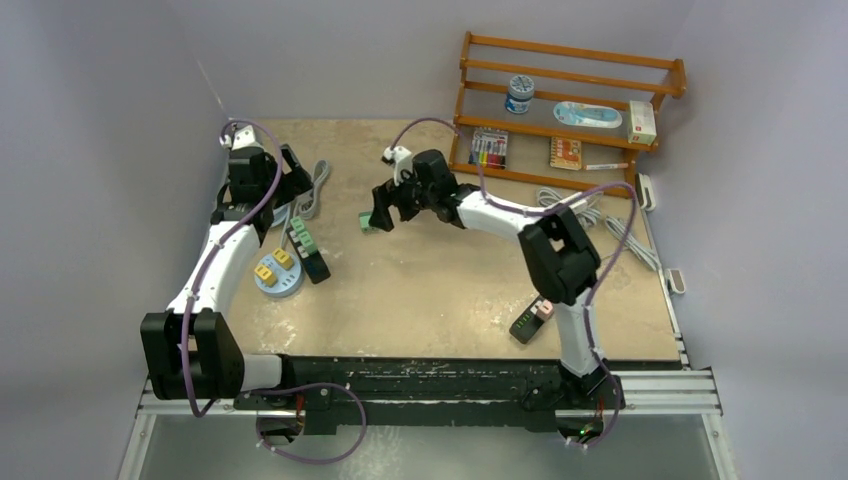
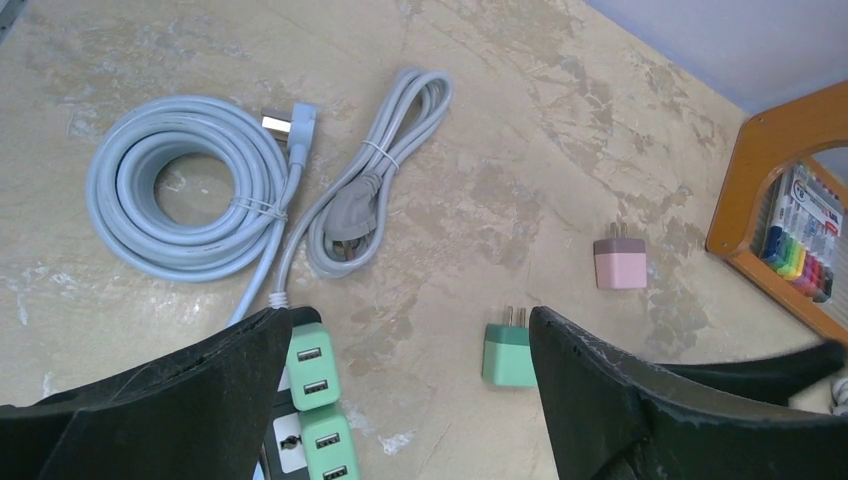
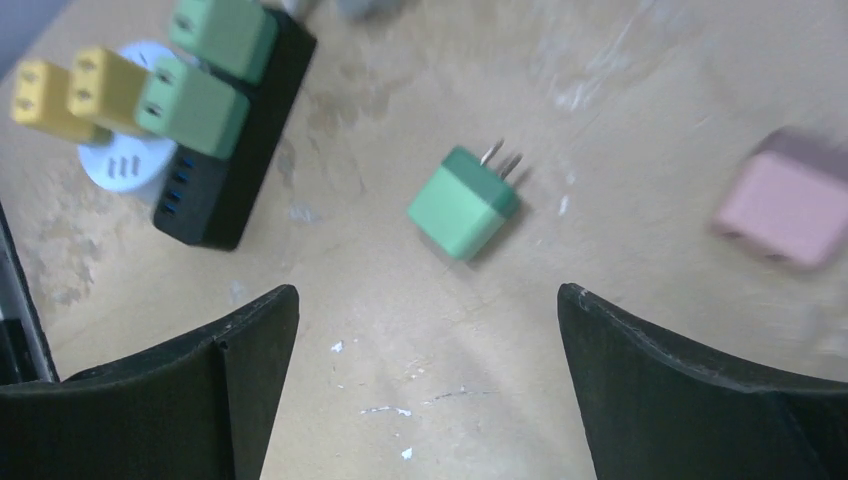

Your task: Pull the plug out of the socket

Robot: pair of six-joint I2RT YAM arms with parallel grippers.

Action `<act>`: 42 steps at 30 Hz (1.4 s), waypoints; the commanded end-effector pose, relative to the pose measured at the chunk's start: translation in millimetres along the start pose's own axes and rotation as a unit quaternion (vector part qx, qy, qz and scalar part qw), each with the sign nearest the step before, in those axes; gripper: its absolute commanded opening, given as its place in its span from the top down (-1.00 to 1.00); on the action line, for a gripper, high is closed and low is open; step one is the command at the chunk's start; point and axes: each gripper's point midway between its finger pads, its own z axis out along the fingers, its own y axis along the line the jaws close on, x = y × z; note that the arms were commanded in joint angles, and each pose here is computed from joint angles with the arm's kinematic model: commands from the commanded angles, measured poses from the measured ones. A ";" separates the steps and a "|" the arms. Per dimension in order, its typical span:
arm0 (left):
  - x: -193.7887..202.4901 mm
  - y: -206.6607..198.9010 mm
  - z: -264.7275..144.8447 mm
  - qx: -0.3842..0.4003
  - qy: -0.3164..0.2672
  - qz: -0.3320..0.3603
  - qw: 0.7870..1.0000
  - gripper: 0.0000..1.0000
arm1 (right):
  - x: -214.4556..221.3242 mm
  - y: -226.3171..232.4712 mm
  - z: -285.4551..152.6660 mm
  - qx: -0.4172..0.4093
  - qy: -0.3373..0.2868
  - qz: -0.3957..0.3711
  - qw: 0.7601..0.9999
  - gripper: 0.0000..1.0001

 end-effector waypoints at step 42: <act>-25.1 -31.6 -18.1 0.071 -0.062 0.054 0.994 -0.85 | 107.3 -156.3 -348.6 0.480 0.009 0.398 0.782 -0.85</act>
